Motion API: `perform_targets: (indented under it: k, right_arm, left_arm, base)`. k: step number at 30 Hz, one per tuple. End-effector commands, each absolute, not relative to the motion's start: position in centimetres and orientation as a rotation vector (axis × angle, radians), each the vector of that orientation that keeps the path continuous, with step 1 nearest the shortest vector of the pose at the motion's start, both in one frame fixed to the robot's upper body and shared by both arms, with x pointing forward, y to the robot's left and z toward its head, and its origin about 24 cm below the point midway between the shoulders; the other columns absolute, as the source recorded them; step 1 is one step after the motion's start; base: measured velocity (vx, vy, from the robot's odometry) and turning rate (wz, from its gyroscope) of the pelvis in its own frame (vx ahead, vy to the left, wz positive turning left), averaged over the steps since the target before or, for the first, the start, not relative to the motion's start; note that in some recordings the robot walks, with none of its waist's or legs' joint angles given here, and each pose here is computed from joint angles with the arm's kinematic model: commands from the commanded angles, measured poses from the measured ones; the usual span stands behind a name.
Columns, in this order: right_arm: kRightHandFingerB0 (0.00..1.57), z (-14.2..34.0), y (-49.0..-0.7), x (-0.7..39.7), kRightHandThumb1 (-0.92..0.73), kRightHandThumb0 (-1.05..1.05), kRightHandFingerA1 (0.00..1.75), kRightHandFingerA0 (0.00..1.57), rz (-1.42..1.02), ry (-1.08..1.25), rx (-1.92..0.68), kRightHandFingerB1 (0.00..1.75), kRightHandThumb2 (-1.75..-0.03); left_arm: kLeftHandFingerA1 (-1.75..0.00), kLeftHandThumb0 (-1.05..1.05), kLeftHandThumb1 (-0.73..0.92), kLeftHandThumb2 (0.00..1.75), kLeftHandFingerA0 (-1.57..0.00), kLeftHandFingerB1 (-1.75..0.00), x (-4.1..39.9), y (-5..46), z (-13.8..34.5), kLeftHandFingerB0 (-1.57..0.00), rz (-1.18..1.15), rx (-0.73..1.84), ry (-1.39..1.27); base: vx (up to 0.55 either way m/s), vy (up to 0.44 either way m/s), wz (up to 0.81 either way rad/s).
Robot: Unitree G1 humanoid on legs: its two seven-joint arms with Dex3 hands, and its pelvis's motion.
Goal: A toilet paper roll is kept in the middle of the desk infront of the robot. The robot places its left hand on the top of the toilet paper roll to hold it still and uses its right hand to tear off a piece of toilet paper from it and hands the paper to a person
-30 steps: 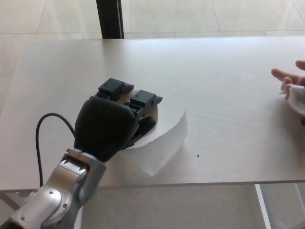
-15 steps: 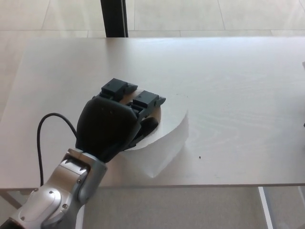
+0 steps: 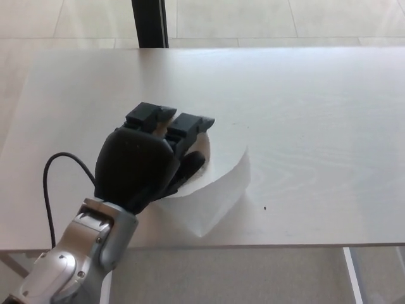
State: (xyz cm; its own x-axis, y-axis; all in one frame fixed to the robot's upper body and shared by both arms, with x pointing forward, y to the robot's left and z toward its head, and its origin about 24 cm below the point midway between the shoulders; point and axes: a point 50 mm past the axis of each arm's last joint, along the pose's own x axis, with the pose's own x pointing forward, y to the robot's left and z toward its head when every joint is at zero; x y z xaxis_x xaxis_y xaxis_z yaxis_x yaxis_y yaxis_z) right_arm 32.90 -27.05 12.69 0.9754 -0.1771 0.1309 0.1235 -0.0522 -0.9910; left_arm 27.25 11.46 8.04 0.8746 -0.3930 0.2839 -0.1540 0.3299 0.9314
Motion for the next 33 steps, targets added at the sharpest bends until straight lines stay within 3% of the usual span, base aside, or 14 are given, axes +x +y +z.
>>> perform_targets:
  k: [1,2,12,13,14,15,16,19,21,22,24,25,30,33]
  right_arm:
    - [0.02,14.7,-27.8,28.5,-0.61,-1.03,0.24,0.0,-0.189,-0.016,-1.549,0.0,-0.98]
    - [0.02,14.8,-27.9,28.0,-0.6,-1.02,0.24,0.0,-0.174,-0.019,-1.539,0.0,-0.97]
    - [0.01,14.9,-30.2,24.0,-0.59,-0.77,0.0,0.0,-0.148,0.05,-1.472,0.15,-0.72]
    - [0.15,14.8,-30.5,23.5,-0.52,-0.82,0.0,0.0,-0.163,0.052,-1.45,0.08,-0.75]
    - [0.02,14.8,-30.9,23.0,-0.58,-0.77,0.0,0.0,-0.173,0.055,-1.435,0.14,-0.73]
    - [0.0,14.7,-31.3,22.3,-0.56,-0.93,0.22,0.0,-0.193,0.077,-1.422,0.04,-0.86]
    - [0.0,14.5,-32.5,21.3,-0.59,-0.73,0.0,0.0,-0.225,0.094,-1.382,0.16,-0.71]
    - [0.0,14.5,-33.8,19.8,-0.6,-0.75,0.0,0.0,-0.265,0.108,-1.344,0.16,-0.72]
    - [0.09,14.7,-36.1,17.2,-0.58,-0.96,0.17,0.0,-0.396,0.135,-1.285,0.03,-0.83]
    - [0.05,14.6,-37.6,15.6,-0.54,-0.88,0.18,0.0,-0.482,0.122,-1.268,0.16,-0.82]
    - [0.05,14.6,-39.5,14.0,-0.46,-0.81,0.15,0.0,-0.57,0.104,-1.216,0.25,-0.74]
    - [0.04,14.4,-41.5,12.2,-0.62,-0.67,0.0,0.0,-0.674,0.148,-1.17,0.33,-0.78]
    - [0.11,14.1,-46.2,6.7,-0.56,-0.56,0.27,0.0,-0.966,0.273,-1.088,0.47,-0.75]
    - [0.19,13.0,-49.4,1.2,-0.65,-0.53,0.46,0.0,-1.208,0.332,-0.861,0.45,-0.6]
  left_arm:
    - [-0.22,-0.83,0.92,0.7,0.0,-0.15,29.3,14.4,9.1,0.0,-0.216,1.012,-0.173]
    - [-0.18,-1.04,0.85,1.17,0.0,-0.01,29.9,14.9,10.4,0.0,-0.194,0.987,-0.179]
    - [-0.19,-0.99,0.91,1.18,0.0,-0.07,33.1,22.6,25.3,0.0,0.212,0.425,-0.314]
    - [-0.71,-0.89,0.8,1.19,-0.29,-0.16,32.5,23.8,26.2,0.0,0.261,0.338,-0.289]
    - [-0.56,-0.91,0.78,1.18,-0.02,-0.24,31.6,24.7,26.7,0.0,0.301,0.197,-0.321]
    - [-0.72,-0.81,0.92,0.68,-0.02,-0.19,30.7,25.5,26.7,0.0,0.332,0.017,-0.359]
    - [-0.26,-1.03,0.89,1.19,0.0,-0.08,29.0,26.9,26.0,0.0,0.355,-0.016,-0.37]
    - [-0.12,-0.83,0.91,0.82,0.0,-0.06,26.9,28.3,24.8,0.0,0.404,-0.007,-0.379]
    - [-0.46,-0.82,0.72,1.14,0.0,-0.34,23.2,30.8,21.7,-0.03,0.513,-0.002,-0.336]
    - [-0.89,-0.85,0.92,0.75,-0.68,-0.47,20.7,32.4,19.7,0.0,0.592,0.047,-0.221]
    - [-0.8,-0.84,0.72,1.12,-0.24,-0.51,18.1,34.0,17.5,-0.01,0.598,0.051,-0.216]
    - [-0.86,-0.81,0.91,0.67,0.0,-0.77,15.1,35.7,15.2,-0.06,0.754,0.128,-0.131]
    - [-1.04,-0.76,0.91,0.66,-0.11,-0.86,6.8,41.6,8.6,0.0,1.057,0.116,0.123]
    - [-0.83,-0.68,0.89,0.78,0.0,-0.19,-0.7,45.6,4.1,-0.01,1.355,-0.031,0.23]
  base:
    - [0.0,0.0,0.0]
    - [0.0,0.0,0.0]
    - [0.0,0.0,0.0]
    - [0.0,0.0,0.0]
    - [0.0,0.0,0.0]
    - [0.0,0.0,0.0]
    - [0.0,0.0,0.0]
    - [0.0,0.0,0.0]
    - [0.0,0.0,0.0]
    - [0.0,0.0,0.0]
    - [0.0,0.0,0.0]
    - [0.0,0.0,0.0]
    - [0.0,0.0,0.0]
    - [0.0,0.0,0.0]
